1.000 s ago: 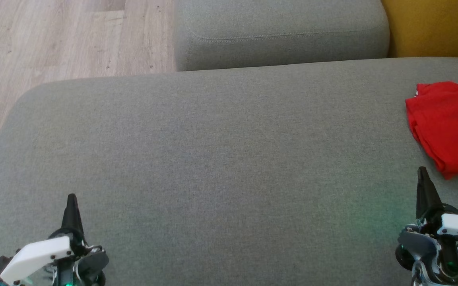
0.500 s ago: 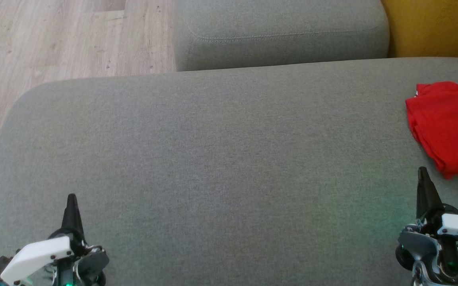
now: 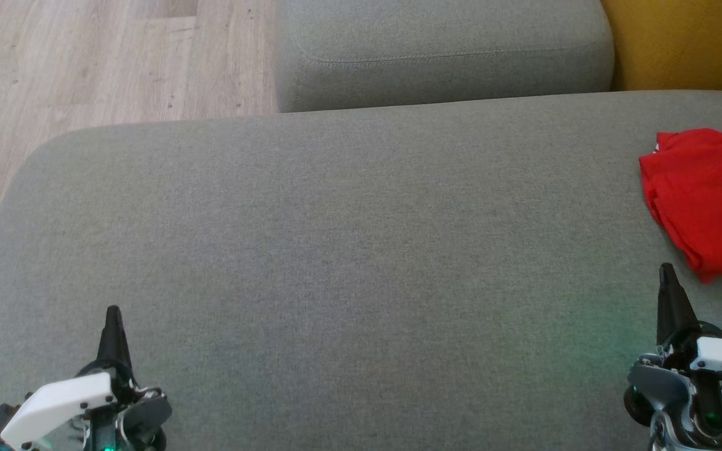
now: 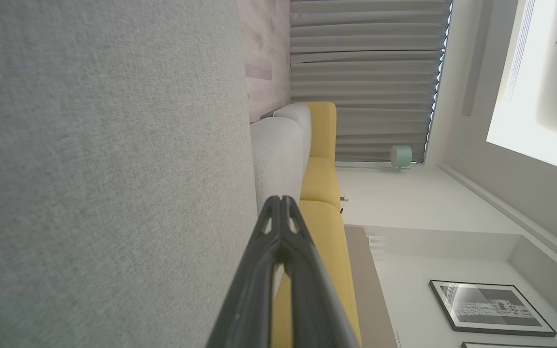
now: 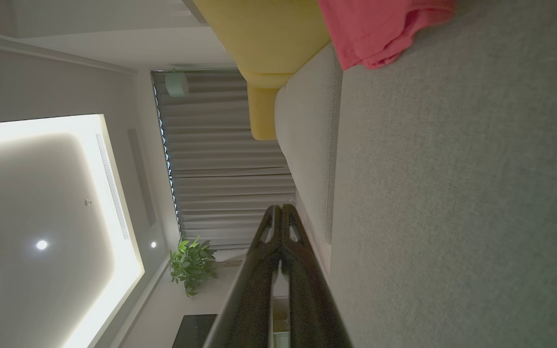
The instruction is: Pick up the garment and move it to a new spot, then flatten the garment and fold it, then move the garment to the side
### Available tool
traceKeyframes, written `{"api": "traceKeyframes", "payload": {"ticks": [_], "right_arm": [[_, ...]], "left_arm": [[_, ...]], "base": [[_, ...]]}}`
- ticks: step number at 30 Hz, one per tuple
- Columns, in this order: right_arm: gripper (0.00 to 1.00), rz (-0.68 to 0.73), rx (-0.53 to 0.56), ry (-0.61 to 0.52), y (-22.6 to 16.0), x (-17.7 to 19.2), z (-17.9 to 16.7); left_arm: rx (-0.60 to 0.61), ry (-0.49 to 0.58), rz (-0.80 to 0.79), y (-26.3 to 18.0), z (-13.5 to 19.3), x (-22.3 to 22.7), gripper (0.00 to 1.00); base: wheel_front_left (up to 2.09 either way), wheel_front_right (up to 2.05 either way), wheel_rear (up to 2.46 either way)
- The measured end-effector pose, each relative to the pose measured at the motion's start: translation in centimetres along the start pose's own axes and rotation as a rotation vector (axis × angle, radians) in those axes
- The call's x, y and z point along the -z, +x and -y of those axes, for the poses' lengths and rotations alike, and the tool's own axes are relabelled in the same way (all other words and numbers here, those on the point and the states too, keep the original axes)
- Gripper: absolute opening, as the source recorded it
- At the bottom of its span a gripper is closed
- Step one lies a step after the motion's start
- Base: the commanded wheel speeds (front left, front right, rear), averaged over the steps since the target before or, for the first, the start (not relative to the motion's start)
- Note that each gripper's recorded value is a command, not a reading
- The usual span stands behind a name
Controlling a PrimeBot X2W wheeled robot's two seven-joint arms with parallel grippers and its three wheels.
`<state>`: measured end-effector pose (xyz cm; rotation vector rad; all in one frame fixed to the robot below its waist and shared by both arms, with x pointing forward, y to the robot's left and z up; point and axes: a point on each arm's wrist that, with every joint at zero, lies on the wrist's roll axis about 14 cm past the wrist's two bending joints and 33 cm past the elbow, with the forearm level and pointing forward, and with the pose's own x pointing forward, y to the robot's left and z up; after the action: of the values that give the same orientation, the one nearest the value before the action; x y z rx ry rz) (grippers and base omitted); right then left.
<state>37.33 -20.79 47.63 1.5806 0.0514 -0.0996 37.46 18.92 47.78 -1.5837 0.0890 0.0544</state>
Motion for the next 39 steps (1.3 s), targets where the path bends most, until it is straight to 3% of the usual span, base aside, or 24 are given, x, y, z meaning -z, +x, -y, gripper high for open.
{"api": "traceKeyframes", "payload": {"ticks": [39], "right_arm": [[0.0, 0.002, 0.0, 0.0, 0.0, -0.05, 0.0]], "left_arm": [[0.0, -0.002, -0.005, 0.0, 0.0, 0.08, 0.0]], "base": [[0.0, 0.0, 0.0]]}}
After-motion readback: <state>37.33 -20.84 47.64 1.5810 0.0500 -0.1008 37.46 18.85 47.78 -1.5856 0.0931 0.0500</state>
